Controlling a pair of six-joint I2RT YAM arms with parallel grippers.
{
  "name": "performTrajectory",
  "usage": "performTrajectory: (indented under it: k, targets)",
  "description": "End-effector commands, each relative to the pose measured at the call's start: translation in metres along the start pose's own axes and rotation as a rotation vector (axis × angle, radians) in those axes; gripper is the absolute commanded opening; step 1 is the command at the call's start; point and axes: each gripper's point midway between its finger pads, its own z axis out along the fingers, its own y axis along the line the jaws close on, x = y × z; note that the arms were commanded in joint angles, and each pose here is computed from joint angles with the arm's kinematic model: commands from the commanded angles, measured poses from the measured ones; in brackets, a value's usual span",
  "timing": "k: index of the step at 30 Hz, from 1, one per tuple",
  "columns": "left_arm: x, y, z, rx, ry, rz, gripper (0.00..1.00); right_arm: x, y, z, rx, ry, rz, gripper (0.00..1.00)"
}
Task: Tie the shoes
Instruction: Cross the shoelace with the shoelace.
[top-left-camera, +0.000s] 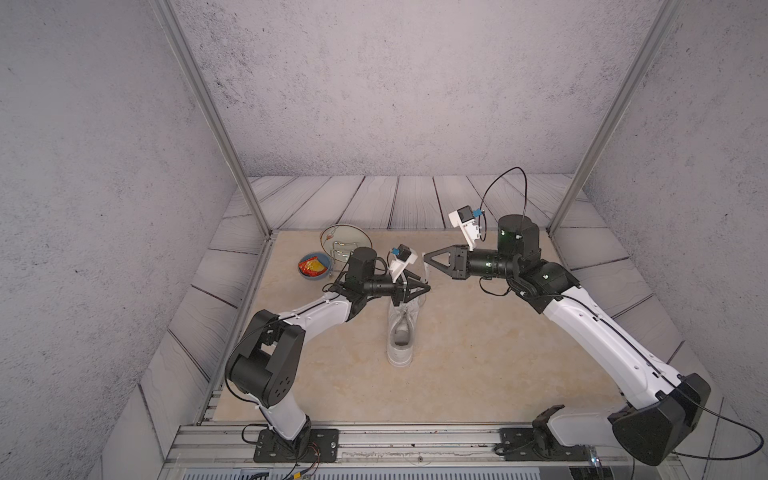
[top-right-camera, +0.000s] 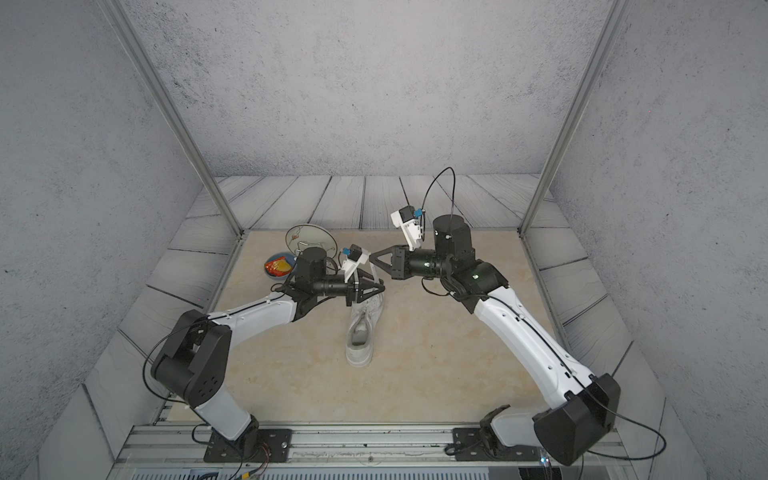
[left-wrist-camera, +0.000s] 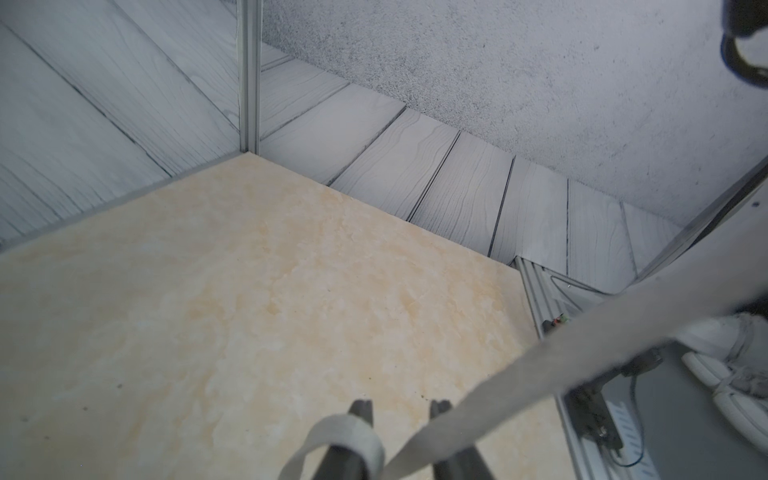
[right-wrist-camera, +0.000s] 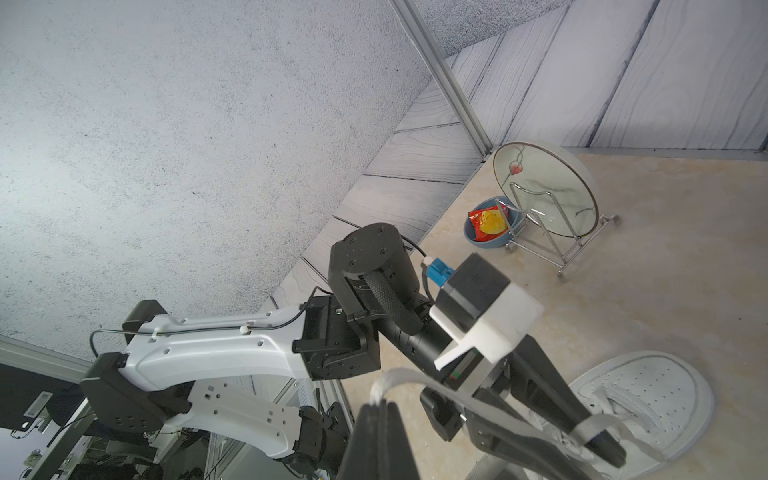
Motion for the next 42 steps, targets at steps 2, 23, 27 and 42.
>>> performTrajectory:
  k: [2, 23, 27, 42]
  targets:
    - [-0.006, -0.004, 0.003, 0.029, -0.006, 0.016, 0.05, -0.006, 0.010, -0.005, -0.008, -0.016, -0.054, 0.00]
    - [-0.003, -0.020, -0.003, 0.089, -0.001, 0.042, 0.00, -0.012, -0.175, 0.055, 0.448, 0.025, -0.493, 0.00]
    - [-0.004, -0.019, -0.003, 0.084, -0.001, 0.035, 0.00, 0.014, -0.210, 0.077, 0.440, 0.079, -0.407, 0.00]
    - [0.009, 0.007, 0.005, 0.001, 0.003, -0.085, 0.00, 0.074, -0.323, 0.055, 0.645, 0.210, -0.112, 0.45]
